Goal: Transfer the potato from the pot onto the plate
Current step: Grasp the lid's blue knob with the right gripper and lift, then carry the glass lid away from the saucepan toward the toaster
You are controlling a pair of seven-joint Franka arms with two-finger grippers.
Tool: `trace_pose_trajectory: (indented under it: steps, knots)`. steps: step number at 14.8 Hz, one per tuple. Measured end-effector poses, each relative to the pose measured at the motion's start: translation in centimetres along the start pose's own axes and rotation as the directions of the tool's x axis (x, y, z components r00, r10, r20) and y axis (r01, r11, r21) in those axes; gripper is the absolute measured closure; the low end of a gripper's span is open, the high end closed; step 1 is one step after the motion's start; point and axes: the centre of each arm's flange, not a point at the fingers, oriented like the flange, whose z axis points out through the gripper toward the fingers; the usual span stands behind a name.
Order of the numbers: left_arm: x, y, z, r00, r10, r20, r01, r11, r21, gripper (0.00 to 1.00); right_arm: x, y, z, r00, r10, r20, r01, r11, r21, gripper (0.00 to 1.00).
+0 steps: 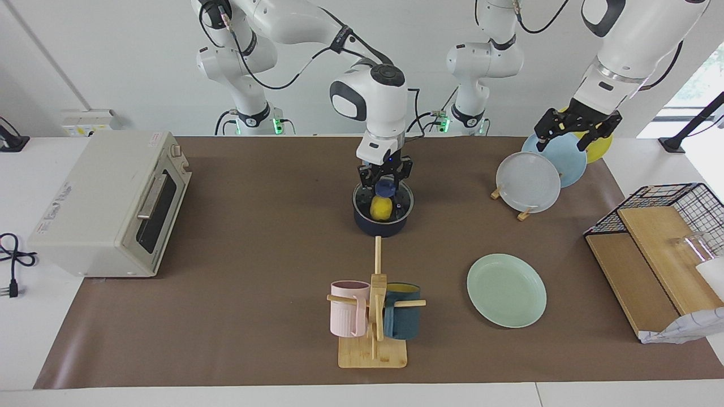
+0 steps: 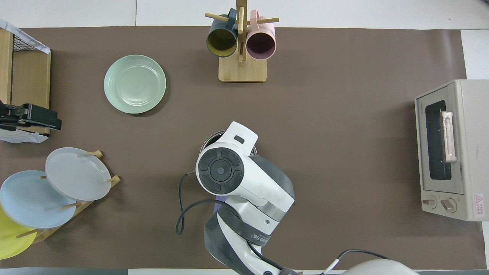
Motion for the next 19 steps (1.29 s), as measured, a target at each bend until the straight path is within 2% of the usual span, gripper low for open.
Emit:
trace_pose_trajectory:
  steps: [3,6,9,12,16,19]
  knots:
    - [0.0,0.0,0.0,1.0,0.0,0.0,0.0,1.0,0.0,0.0,0.8,0.7,-1.0,1.0,0.013,-0.001,-0.013,1.0,-0.006,0.34]
    - [0.0,0.0,0.0,1.0,0.0,0.0,0.0,1.0,0.0,0.0,3.2,3.8,-3.9,1.0,0.001,0.001,-0.001,1.0,-0.031,0.34]
    - [0.0,0.0,0.0,1.0,0.0,0.0,0.0,1.0,0.0,0.0,5.3,9.0,-5.0,0.999,-0.037,0.026,0.038,0.996,-0.076,0.34]
    - [0.0,0.0,0.0,1.0,0.0,0.0,0.0,1.0,0.0,0.0,6.5,17.0,-5.2,0.992,-0.094,0.084,0.104,0.987,-0.126,0.34]
    - [0.0,0.0,0.0,1.0,0.0,0.0,0.0,1.0,0.0,0.0,5.0,29.5,-3.8,0.98,-0.095,0.174,0.106,0.993,-0.059,0.34]
    - [0.0,0.0,0.0,1.0,0.0,0.0,0.0,1.0,0.0,0.0,2.8,34.5,-1.1,0.978,-0.11,0.175,0.12,0.992,-0.047,0.34]
